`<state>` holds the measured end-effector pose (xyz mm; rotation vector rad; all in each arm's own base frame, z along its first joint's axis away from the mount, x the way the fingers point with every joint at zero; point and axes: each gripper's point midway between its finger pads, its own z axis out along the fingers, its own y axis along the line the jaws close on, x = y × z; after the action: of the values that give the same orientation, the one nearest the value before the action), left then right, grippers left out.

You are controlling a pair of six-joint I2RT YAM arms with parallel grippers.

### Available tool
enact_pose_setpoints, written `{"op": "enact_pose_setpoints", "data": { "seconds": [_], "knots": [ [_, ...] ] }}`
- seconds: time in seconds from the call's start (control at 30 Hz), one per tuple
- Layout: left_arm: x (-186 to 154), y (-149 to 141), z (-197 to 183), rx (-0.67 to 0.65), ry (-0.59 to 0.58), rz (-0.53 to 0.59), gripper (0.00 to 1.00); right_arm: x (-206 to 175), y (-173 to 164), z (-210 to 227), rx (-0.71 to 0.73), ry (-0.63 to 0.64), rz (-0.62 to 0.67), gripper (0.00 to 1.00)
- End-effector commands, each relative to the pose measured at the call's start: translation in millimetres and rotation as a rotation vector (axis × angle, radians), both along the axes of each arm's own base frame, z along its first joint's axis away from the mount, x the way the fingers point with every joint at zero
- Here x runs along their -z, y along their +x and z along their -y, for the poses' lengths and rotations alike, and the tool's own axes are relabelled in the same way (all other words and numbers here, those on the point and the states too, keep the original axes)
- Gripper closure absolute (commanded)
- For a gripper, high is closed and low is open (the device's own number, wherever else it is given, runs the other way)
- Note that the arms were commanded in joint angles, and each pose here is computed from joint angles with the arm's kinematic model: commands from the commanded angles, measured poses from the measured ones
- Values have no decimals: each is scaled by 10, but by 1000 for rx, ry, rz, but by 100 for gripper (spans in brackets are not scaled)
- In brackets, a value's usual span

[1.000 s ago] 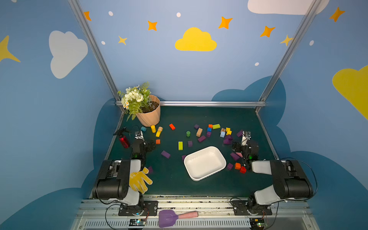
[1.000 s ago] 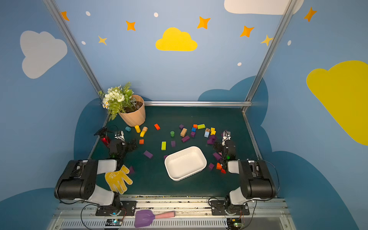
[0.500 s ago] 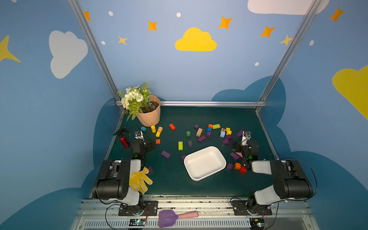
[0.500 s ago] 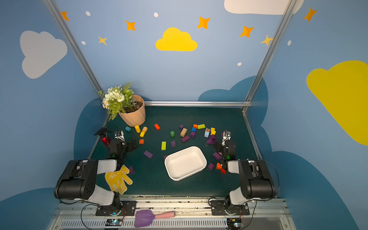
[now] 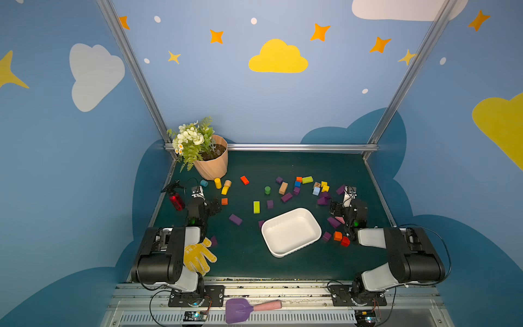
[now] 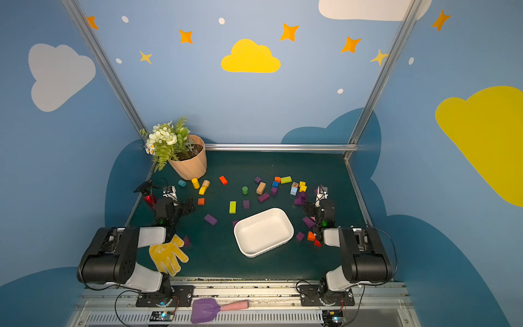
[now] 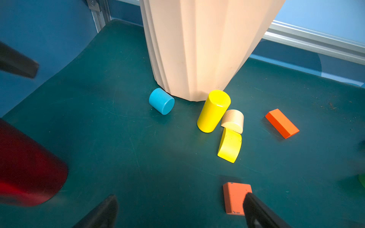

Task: Pick purple bricks into the storage bin
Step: Pick up the building block from the center of the board.

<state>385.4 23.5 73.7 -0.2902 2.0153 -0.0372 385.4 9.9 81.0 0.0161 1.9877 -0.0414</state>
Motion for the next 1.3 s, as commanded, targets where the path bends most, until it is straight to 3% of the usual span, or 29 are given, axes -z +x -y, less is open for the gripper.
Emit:
{"op": "enact_pose_setpoints", "data": {
  "seconds": [0.0,0.7,1.03,1.27],
  "knots": [
    [-72,72,-30,-5,15,24,0,-92,73,22,9,-1,33,7],
    [-199,19,-27,-31,46,46,0,-133,29,-34,14,-49,67,7],
    [-367,24,103,-39,144,-47,0,-253,-59,10,63,-70,118,7],
    [-666,61,264,-34,159,-95,0,-439,-138,27,105,-104,120,7]
  ]
}}
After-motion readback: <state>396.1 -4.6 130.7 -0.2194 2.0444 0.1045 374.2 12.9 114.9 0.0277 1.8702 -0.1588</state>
